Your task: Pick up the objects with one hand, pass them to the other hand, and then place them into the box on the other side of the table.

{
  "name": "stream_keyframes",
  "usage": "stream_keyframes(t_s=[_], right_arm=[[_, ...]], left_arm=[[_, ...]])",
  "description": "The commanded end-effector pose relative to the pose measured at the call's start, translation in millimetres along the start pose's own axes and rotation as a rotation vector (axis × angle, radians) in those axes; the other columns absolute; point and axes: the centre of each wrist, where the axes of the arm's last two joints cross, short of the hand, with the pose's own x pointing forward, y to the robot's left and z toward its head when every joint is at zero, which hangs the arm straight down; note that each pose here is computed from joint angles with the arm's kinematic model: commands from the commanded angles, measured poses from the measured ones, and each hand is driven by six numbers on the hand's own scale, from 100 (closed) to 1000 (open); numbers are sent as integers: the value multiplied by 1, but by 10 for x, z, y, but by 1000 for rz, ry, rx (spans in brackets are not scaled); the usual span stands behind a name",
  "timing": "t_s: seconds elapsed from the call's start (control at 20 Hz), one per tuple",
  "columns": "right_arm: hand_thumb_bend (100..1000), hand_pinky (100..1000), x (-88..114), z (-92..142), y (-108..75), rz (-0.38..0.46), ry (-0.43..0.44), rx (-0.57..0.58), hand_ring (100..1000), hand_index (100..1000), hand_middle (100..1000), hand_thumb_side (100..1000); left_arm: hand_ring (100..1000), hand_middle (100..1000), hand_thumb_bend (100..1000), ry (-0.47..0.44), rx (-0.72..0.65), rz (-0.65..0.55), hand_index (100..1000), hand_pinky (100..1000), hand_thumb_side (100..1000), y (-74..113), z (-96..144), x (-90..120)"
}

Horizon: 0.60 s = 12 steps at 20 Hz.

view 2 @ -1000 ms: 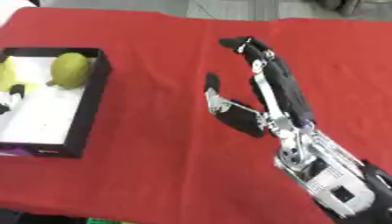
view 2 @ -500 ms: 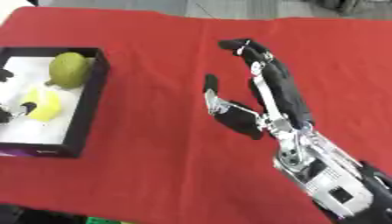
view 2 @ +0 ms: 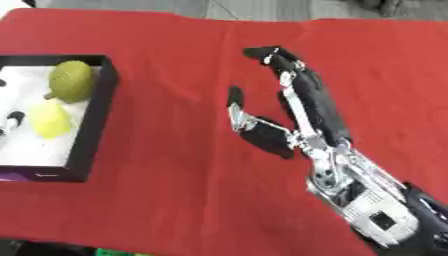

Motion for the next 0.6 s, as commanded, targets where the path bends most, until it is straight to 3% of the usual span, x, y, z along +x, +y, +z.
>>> stream_keyframes(t_s=[0.05, 0.1, 0.3, 0.5, 0.6], right_arm=[[100, 833, -35, -30, -175, 54, 18, -6, 831, 862, 809, 401], [100, 837, -60, -35, -213, 69, 35, 0, 837, 866, 816, 404], [100, 842, -166, -35, -362, 116, 106, 45, 844, 868, 830, 445], [100, 848, -294, -29, -570, 144, 185, 72, 852, 876, 839, 426], [100, 852, -351, -13, -655, 153, 228, 116, 861, 884, 848, 481]], left_arm=[[786, 790, 100, -129, 151, 77, 840, 867, 636, 237, 126, 142], [781, 784, 100, -175, 182, 128, 828, 866, 717, 239, 169, 185], [770, 777, 100, -267, 231, 331, 800, 874, 882, 223, 268, 261], [762, 770, 101, -301, 215, 490, 787, 875, 920, 212, 334, 289], [760, 767, 100, -321, 218, 543, 781, 877, 904, 237, 377, 321]])
